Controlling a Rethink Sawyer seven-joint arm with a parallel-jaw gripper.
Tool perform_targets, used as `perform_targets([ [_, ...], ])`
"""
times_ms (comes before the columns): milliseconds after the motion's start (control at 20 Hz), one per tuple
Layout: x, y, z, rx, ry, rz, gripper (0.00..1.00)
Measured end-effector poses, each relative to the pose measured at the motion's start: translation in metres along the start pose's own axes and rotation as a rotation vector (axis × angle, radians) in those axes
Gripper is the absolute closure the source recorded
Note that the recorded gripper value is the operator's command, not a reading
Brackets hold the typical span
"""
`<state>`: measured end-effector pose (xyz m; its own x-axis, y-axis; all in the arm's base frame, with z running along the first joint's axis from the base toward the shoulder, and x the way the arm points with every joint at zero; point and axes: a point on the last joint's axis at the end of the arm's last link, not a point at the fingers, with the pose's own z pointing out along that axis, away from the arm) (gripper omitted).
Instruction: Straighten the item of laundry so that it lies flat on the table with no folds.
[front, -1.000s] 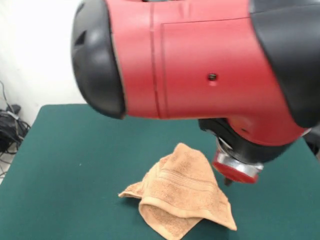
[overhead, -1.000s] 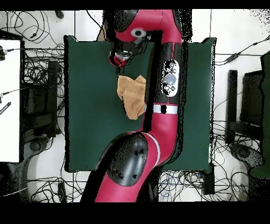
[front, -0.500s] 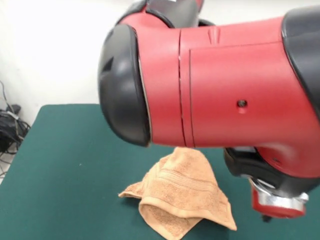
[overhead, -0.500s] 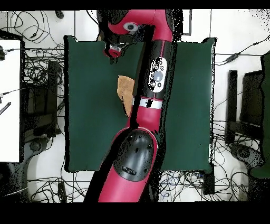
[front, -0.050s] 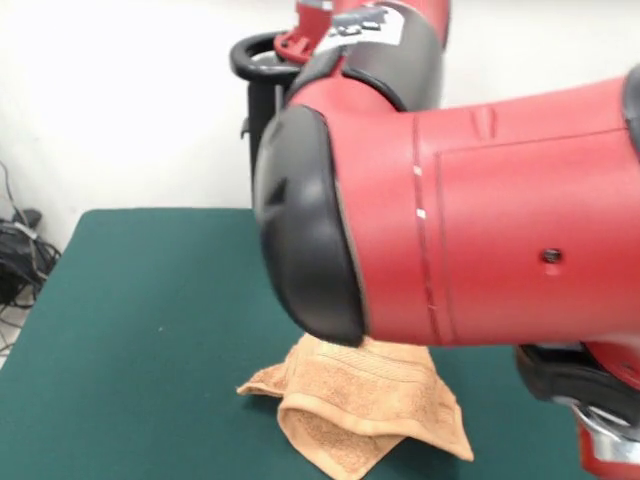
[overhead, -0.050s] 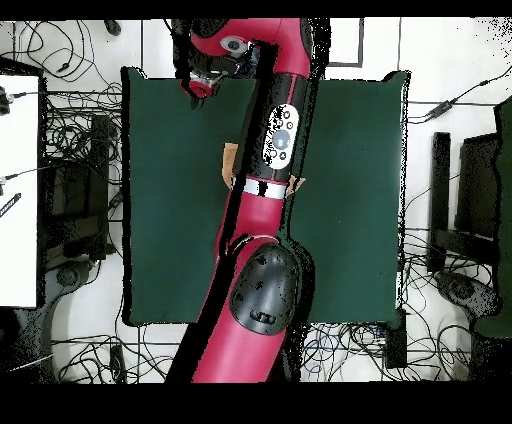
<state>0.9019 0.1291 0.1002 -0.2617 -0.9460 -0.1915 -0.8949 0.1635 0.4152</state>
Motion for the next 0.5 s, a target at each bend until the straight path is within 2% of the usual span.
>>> perform_targets([
  [150, -0.017, -0.008, 0.001, 0.057, -0.022, 0.000, 0.00],
  [500, -0.042, -0.016, -0.010, 0.119, -0.001, 0.029, 0.00],
])
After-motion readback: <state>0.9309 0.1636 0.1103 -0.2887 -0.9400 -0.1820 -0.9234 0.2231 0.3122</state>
